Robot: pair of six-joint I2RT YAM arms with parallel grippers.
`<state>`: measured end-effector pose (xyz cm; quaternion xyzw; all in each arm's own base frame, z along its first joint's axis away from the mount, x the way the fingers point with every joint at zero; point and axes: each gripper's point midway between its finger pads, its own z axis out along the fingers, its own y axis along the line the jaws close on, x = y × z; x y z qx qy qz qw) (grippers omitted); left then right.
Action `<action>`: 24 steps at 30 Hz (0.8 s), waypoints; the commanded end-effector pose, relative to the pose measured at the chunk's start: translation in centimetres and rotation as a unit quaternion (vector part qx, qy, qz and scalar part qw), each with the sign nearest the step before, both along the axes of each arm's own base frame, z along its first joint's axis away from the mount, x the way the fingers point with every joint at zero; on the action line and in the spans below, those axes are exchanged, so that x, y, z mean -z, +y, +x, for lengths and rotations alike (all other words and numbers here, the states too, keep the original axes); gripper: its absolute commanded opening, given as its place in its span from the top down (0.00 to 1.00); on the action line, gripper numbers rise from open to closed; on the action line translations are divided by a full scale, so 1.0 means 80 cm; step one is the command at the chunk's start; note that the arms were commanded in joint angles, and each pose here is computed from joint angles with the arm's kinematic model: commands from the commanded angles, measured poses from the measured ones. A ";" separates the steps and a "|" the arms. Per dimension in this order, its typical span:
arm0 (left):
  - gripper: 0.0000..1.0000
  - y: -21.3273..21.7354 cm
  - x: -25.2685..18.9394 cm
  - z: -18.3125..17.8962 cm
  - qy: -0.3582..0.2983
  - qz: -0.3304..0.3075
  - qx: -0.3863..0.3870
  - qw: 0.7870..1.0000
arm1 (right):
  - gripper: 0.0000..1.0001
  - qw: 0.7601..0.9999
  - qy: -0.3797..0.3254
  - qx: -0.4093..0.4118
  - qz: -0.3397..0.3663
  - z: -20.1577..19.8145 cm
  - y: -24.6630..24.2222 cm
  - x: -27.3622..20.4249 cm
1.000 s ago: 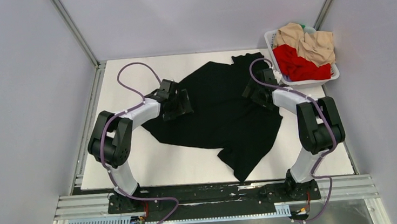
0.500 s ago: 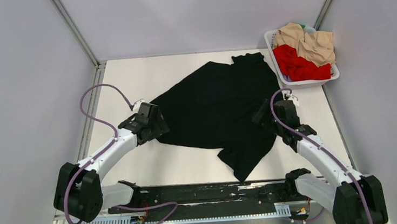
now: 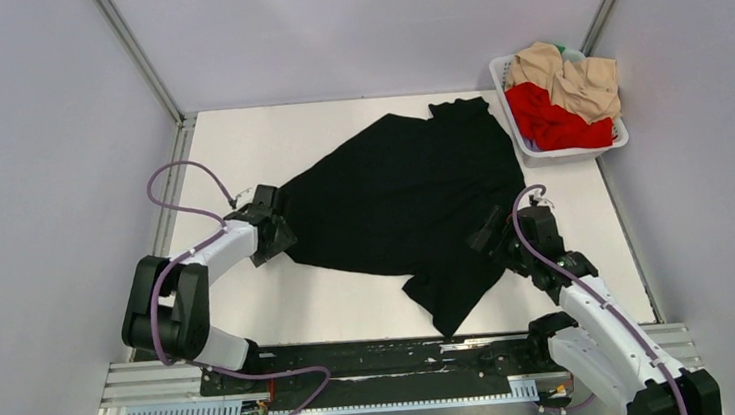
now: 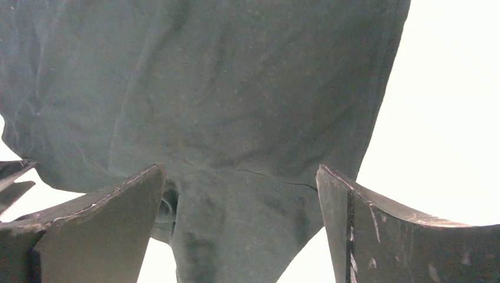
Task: Fold and stack the t-shirts
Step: Flatten out the tshirt
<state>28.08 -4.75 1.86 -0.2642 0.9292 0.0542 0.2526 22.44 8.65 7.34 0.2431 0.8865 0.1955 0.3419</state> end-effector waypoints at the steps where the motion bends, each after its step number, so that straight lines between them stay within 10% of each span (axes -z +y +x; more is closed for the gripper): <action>1: 0.33 -0.011 -0.007 0.043 -0.038 -0.016 -0.006 0.999 | 0.00 1.000 0.010 0.000 -0.002 -0.001 0.001 0.001; 24: 0.64 -0.057 0.012 0.139 -0.049 -0.047 0.046 0.997 | 0.00 0.998 0.027 0.030 -0.045 0.006 -0.020 0.008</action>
